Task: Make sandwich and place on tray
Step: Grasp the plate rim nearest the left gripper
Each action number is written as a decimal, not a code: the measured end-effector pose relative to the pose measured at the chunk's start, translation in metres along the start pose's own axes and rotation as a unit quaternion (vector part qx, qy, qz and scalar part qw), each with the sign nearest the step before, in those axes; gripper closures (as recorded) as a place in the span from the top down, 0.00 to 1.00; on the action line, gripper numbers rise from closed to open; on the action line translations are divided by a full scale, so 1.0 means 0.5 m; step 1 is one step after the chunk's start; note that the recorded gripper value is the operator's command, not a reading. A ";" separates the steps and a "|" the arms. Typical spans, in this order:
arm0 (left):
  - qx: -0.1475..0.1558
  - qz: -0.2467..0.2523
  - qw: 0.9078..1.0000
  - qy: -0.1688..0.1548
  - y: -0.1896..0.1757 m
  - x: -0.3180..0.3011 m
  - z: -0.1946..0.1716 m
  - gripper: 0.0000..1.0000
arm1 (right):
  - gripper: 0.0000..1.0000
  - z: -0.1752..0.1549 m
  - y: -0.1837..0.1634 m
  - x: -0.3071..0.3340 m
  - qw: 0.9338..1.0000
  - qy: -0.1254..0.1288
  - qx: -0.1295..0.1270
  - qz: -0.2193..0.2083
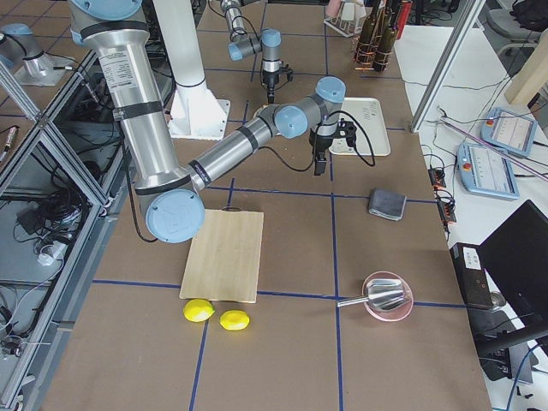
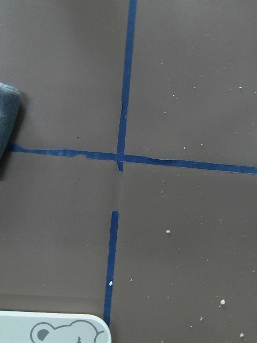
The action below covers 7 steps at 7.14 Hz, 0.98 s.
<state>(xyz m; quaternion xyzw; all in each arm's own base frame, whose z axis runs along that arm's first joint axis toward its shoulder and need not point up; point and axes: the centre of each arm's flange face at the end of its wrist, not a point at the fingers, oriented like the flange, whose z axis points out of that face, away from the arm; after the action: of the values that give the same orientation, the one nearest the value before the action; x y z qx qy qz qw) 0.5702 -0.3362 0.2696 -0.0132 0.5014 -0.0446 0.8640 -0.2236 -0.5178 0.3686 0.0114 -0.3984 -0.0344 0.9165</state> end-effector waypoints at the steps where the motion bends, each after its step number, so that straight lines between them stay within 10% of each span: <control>1: 0.002 0.000 1.000 0.000 -0.001 0.000 0.001 0.00 | 1.00 -0.003 0.002 -0.002 1.000 -0.003 0.000 0.000; 7: 0.003 0.004 0.997 0.079 -0.023 0.031 -0.077 0.00 | 1.00 -0.002 0.020 0.021 1.000 -0.001 -0.002 0.003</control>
<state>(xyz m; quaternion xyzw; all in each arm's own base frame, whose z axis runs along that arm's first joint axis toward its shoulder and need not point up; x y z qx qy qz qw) 0.5436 -0.3482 0.2379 -0.0054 0.5678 -0.0437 0.8220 -0.2152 -0.5084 0.3758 0.0083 -0.3990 -0.0323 0.9163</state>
